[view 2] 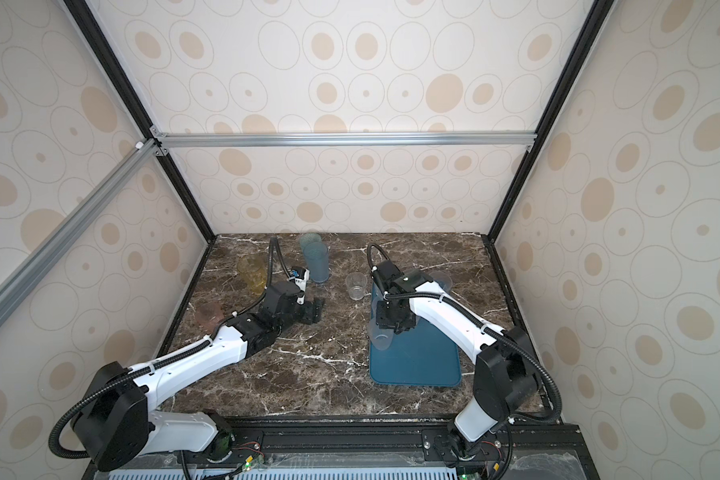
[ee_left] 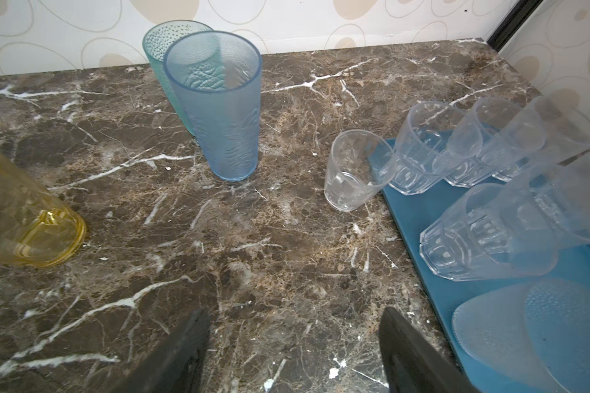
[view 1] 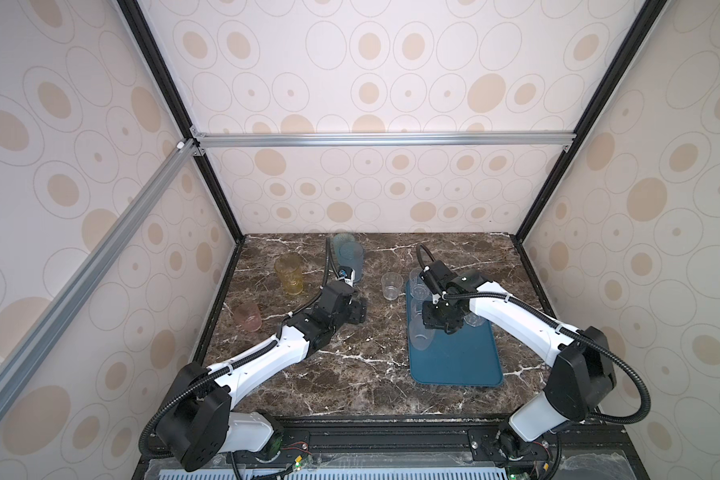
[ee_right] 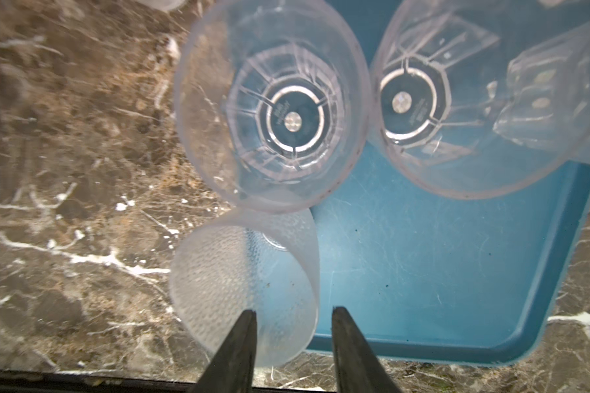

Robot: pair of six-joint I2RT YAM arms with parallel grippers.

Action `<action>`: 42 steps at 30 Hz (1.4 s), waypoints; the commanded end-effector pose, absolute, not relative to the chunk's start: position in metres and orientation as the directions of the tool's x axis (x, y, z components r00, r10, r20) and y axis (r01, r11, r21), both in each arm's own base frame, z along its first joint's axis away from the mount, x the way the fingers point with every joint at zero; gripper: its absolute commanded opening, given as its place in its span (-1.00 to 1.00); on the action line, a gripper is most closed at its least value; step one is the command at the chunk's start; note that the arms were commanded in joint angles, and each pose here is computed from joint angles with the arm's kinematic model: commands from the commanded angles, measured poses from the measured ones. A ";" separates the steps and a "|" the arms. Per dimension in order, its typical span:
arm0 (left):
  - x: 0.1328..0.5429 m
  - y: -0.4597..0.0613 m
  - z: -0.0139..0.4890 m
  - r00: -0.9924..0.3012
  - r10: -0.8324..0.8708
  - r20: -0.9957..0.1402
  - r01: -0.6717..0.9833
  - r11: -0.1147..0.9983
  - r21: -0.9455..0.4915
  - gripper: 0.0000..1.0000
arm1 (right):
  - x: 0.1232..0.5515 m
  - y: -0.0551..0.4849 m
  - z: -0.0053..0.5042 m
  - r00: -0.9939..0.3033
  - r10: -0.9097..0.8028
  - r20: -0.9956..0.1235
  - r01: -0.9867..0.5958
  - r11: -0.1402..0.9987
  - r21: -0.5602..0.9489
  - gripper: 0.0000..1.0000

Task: Place the glasses into the tray
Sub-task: Place the glass on the tray, then pick up the glass from the top-center of the table.

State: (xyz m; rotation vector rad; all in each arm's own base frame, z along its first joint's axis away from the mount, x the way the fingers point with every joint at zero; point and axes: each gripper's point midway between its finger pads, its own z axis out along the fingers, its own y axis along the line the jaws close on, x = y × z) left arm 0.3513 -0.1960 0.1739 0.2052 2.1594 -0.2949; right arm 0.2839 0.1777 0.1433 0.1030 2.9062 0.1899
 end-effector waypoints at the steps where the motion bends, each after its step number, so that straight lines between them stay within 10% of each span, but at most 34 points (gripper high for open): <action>1: 0.366 -0.187 0.200 -0.546 -0.030 -0.838 0.276 0.937 -0.213 0.48 | 0.284 0.174 0.169 -0.959 0.107 -0.263 0.066 0.985 0.159 -0.19; 12: 0.413 -0.236 0.167 -0.670 -0.134 -0.730 0.318 0.837 -0.445 0.24 | 0.303 0.183 0.164 -0.935 0.163 -0.315 0.100 0.974 0.206 -0.20; 27: 0.459 -0.293 0.134 -0.693 -0.096 -0.714 0.305 0.859 -0.412 0.29 | 0.304 0.181 0.149 -0.940 0.150 -0.305 0.092 0.976 0.195 -0.19; 42: 0.479 -0.309 0.094 -0.693 0.069 -0.717 0.294 0.936 -0.194 -0.11 | 0.307 0.184 0.139 -0.951 0.128 -0.282 0.072 0.977 0.202 -0.19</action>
